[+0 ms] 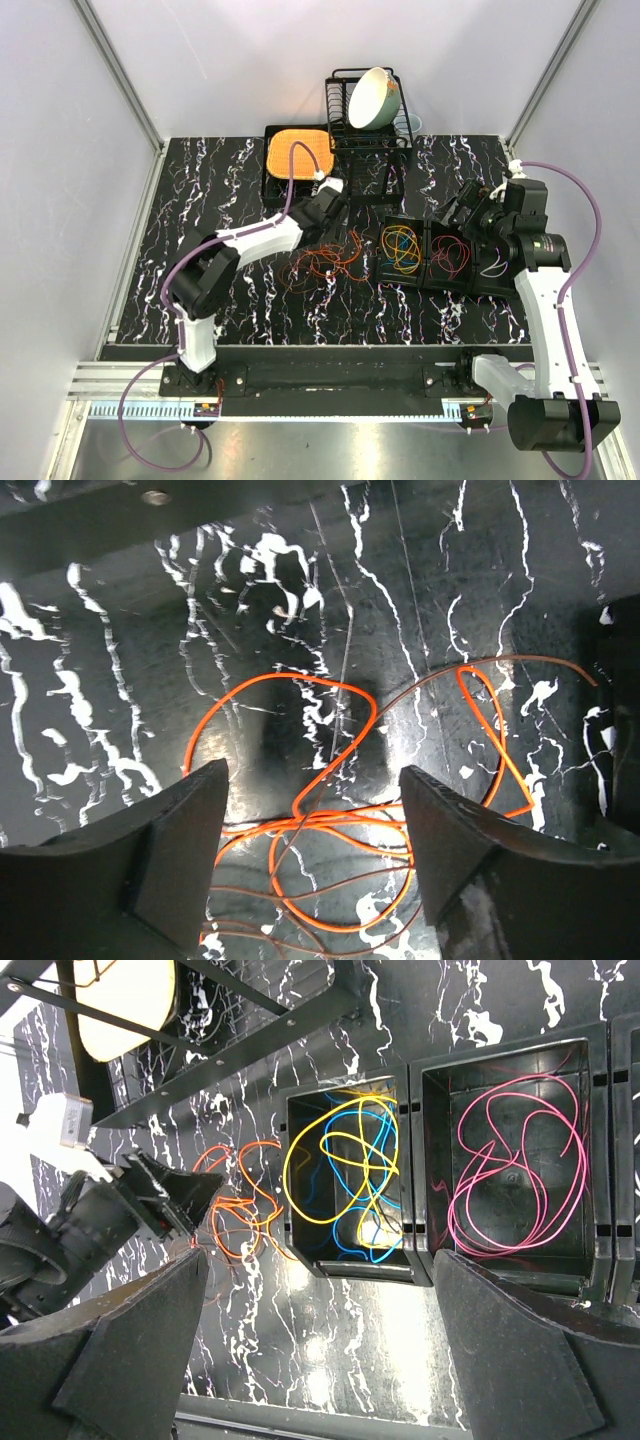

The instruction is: Untangle the cables

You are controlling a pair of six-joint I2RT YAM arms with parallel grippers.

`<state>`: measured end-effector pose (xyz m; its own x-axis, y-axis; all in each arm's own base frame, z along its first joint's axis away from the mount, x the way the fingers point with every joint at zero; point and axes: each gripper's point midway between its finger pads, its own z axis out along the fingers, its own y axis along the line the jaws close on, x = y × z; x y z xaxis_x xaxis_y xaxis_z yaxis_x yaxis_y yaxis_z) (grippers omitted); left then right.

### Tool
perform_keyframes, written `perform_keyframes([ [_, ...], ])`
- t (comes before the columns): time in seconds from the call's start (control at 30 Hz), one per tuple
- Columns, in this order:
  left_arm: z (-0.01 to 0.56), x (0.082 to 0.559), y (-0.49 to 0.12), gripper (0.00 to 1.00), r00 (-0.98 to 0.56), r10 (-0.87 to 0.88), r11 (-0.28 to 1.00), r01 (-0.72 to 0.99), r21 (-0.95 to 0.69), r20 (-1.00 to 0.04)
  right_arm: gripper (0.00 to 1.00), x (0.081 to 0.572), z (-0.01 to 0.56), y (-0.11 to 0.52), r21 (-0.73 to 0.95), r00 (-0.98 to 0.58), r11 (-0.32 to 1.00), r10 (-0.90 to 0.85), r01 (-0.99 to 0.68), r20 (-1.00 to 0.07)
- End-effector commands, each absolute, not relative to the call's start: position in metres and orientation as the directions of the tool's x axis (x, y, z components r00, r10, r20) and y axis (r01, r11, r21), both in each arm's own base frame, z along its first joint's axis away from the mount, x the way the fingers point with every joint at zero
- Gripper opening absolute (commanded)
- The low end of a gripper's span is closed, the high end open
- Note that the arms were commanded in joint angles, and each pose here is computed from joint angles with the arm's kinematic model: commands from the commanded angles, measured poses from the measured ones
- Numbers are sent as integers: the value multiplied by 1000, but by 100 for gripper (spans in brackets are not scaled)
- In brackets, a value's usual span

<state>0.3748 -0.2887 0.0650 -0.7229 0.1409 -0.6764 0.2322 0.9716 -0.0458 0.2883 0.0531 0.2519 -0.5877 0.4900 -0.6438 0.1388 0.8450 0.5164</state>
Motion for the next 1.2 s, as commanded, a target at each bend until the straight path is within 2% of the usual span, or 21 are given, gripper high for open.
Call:
perform_keyframes([
  [0.0, 67, 387, -303, 68, -716, 131, 964, 253, -80, -685, 100, 293, 257, 57, 515, -580, 852, 465, 89, -669],
  [0.13, 59, 387, -302, 62, -731, 124, 967, 241, -83, -671, 100, 294, 257, 57, 511, -580, 855, 462, 89, -671],
  [0.17, 57, 388, -301, 56, -734, 126, 968, 239, -81, -668, 100, 294, 256, 57, 513, -582, 854, 464, 93, -668],
  [0.23, 53, 388, -301, 35, -738, 130, 968, 240, -78, -662, 100, 295, 255, 57, 515, -584, 852, 465, 92, -665],
  [0.27, 52, 389, -300, 14, -742, 130, 967, 240, -80, -658, 100, 295, 256, 57, 517, -582, 851, 469, 94, -665],
  [0.3, 50, 387, -299, 0, -750, 137, 968, 240, -74, -647, 100, 296, 257, 58, 519, -581, 850, 469, 91, -665],
  [0.37, 70, 391, -298, 0, -743, 140, 969, 238, -63, -655, 100, 296, 259, 59, 527, -576, 845, 475, 88, -666],
  [0.47, 154, 392, -295, 0, -658, 79, 963, 246, -114, -749, 100, 296, 268, 63, 548, -569, 834, 481, 63, -667],
  [0.5, 214, 391, -295, 0, -584, 24, 950, 265, -162, -812, 100, 296, 272, 64, 555, -562, 830, 485, 54, -670],
  [0.57, 269, 381, -288, 0, -535, -2, 937, 295, -189, -845, 100, 295, 281, 70, 581, -558, 814, 494, 27, -666],
  [0.6, 327, 372, -289, 0, -466, -52, 908, 347, -236, -883, 100, 296, 286, 73, 592, -549, 806, 499, 9, -671],
  [0.67, 370, 354, -286, 0, -422, -49, 874, 420, -243, -905, 100, 294, 298, 83, 624, -550, 780, 502, -47, -668],
  [0.7, 410, 338, -288, 0, -374, -74, 827, 496, -267, -924, 100, 296, 306, 87, 634, -539, 769, 501, -83, -677],
  [0.8, 457, 300, -288, 0, -299, -70, 726, 638, -254, -952, 100, 290, 332, 104, 662, -527, 719, 487, -211, -697],
  [0.97, 468, 259, -283, 0, -236, -36, 627, 752, -206, -971, 100, 270, 369, 130, 695, -526, 599, 472, -398, -708],
  [1.1, 429, 241, -290, 0, -280, 8, 556, 799, -229, -960, 100, 251, 397, 149, 686, -523, 466, 443, -560, -728],
  [1.17, 430, 229, -294, 0, -280, -17, 495, 832, -251, -960, 99, 240, 405, 156, 671, -522, 411, 424, -617, -740],
])
